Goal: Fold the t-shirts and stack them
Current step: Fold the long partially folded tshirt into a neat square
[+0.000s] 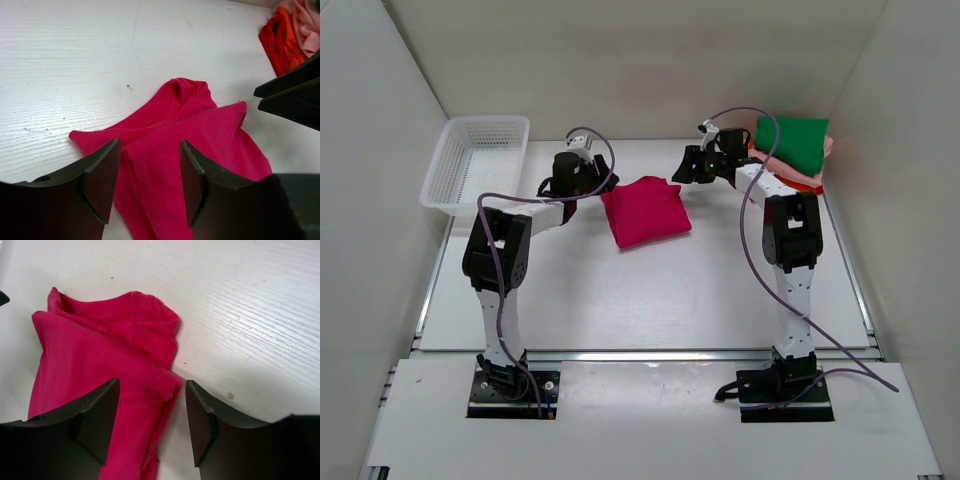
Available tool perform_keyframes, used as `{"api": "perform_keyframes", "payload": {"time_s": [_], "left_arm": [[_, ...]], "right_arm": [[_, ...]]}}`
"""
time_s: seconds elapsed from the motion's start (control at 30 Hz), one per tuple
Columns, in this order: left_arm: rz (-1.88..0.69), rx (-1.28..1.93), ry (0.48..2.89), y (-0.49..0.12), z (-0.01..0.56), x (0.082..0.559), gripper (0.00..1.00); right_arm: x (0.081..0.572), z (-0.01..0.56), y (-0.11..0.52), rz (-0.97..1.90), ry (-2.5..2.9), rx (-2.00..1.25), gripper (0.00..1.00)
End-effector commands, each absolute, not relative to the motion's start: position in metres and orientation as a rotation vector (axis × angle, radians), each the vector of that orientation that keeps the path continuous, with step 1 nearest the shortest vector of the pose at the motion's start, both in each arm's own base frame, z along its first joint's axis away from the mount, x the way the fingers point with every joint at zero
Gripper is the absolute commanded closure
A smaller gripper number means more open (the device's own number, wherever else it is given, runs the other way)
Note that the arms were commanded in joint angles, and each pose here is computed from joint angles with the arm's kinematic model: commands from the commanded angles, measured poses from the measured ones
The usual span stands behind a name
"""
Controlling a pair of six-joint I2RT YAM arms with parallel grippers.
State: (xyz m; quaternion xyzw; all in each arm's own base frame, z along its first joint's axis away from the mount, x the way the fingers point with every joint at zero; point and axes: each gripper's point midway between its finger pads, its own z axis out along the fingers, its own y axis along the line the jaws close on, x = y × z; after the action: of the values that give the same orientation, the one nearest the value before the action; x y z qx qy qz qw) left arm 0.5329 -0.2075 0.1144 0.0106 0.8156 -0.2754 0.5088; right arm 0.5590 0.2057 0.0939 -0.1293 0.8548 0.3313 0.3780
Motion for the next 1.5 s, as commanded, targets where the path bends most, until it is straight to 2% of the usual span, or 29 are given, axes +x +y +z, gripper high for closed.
{"api": "perform_keyframes", "payload": {"time_s": [0.0, 0.2, 0.3, 0.33, 0.37, 0.43, 0.47, 0.5, 0.57, 0.7, 1.0, 1.07, 1.3, 1.47], "left_arm": [[-0.675, 0.035, 1.963, -0.212, 0.117, 0.541, 0.39], [-0.721, 0.054, 1.997, -0.226, 0.098, 0.537, 0.40], [-0.767, 0.050, 2.005, -0.231, 0.094, 0.531, 0.47], [-0.765, 0.042, 2.002, -0.231, 0.093, 0.533, 0.53], [-0.783, 0.044, 2.014, -0.232, 0.091, 0.530, 0.58], [-0.805, 0.042, 2.022, -0.235, 0.089, 0.527, 0.84], [-0.811, 0.037, 2.028, -0.235, 0.088, 0.525, 0.95], [-0.819, 0.038, 2.032, -0.235, 0.089, 0.521, 0.99], [-0.819, 0.032, 2.042, -0.233, 0.086, 0.514, 1.00], [-0.864, 0.054, 2.036, -0.231, 0.092, 0.488, 1.00], [-0.932, 0.067, 1.979, -0.218, 0.134, 0.403, 1.00], [-0.938, 0.107, 1.947, -0.216, 0.154, 0.379, 1.00], [-0.971, 0.115, 1.900, -0.202, 0.193, 0.307, 1.00], [-0.999, 0.106, 1.885, -0.198, 0.199, 0.272, 1.00]], "right_arm": [[0.562, 0.083, 0.216, 0.864, 2.196, -0.386, 0.47], [0.569, 0.066, 0.222, 0.868, 2.235, -0.412, 0.46], [0.560, 0.064, 0.229, 0.922, 2.241, -0.431, 0.48], [0.556, 0.063, 0.231, 0.935, 2.246, -0.434, 0.56], [0.555, 0.066, 0.230, 0.952, 2.236, -0.438, 0.68], [0.550, 0.073, 0.231, 0.965, 2.228, -0.440, 0.86], [0.544, 0.072, 0.232, 0.969, 2.231, -0.452, 0.91], [0.540, 0.075, 0.233, 0.962, 2.228, -0.455, 0.93], [0.530, 0.078, 0.234, 0.945, 2.225, -0.471, 0.99], [0.502, 0.096, 0.234, 0.933, 2.201, -0.483, 1.00], [0.408, 0.125, 0.227, 0.862, 2.182, -0.552, 1.00], [0.388, 0.149, 0.225, 0.818, 2.123, -0.577, 1.00], [0.307, 0.175, 0.224, 0.863, 2.075, -0.566, 1.00], [0.273, 0.177, 0.227, 0.892, 2.071, -0.574, 1.00]]}}
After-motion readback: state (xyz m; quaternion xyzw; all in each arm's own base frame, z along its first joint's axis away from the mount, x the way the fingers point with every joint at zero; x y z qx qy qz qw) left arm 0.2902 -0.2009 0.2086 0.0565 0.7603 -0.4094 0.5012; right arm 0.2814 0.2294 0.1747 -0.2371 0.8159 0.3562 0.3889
